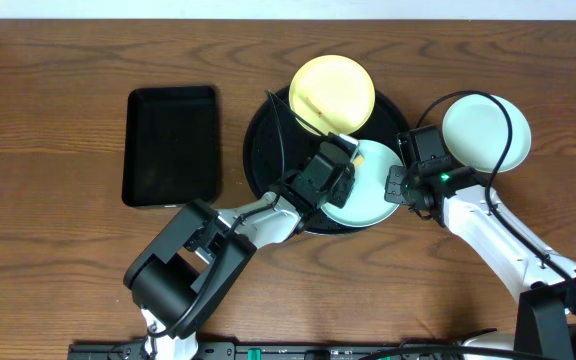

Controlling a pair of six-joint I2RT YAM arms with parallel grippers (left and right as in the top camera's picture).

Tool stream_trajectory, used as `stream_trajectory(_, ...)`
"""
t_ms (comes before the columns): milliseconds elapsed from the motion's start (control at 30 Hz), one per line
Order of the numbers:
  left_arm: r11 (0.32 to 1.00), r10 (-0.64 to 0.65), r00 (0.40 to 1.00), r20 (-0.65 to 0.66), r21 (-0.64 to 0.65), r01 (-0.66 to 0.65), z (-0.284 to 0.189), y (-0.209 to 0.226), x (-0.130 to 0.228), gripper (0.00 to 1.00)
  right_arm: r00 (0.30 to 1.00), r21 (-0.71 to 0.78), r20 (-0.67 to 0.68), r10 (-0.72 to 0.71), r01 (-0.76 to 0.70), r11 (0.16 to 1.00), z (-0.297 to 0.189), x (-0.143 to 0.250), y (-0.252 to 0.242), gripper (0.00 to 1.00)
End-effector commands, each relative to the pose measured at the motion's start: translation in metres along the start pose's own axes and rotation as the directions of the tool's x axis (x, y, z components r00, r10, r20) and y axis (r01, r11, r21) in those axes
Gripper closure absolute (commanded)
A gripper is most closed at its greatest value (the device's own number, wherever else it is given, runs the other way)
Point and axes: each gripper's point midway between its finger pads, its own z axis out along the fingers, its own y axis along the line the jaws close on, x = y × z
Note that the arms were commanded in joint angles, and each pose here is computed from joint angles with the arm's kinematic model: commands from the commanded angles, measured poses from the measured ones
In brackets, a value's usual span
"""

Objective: Clean dirty plates on tray and stack at the side
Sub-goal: 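Scrub the tilted pale green plate with the sponge in the left gripper, then move the sponge with the left gripper back over the small black tray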

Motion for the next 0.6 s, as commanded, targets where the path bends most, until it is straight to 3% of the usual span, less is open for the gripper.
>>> stream_trajectory(0,1.0,0.006,1.0,0.002,-0.028,-0.006,0.01,0.007,0.004,0.92,1.0,-0.023,-0.014,0.002,-0.002,1.0,0.0,0.005,0.007,0.99)
stream_trajectory(200,1.0,-0.01,0.983,0.183,0.01,0.009,-0.005,-0.001,-0.048,0.92,1.0,-0.021,-0.017,0.002,-0.002,1.0,0.0,0.005,0.006,0.99)
stream_trajectory(400,0.998,-0.048,0.906,0.421,0.045,0.032,-0.086,0.0,-0.136,0.92,1.0,-0.019,-0.012,0.002,-0.002,1.0,0.0,0.004,0.006,0.99)
stream_trajectory(567,0.993,-0.093,0.907,0.41,-0.021,0.112,-0.162,0.042,-0.148,0.92,0.998,0.06,0.052,-0.018,0.014,0.998,-0.004,-0.01,-0.006,0.99)
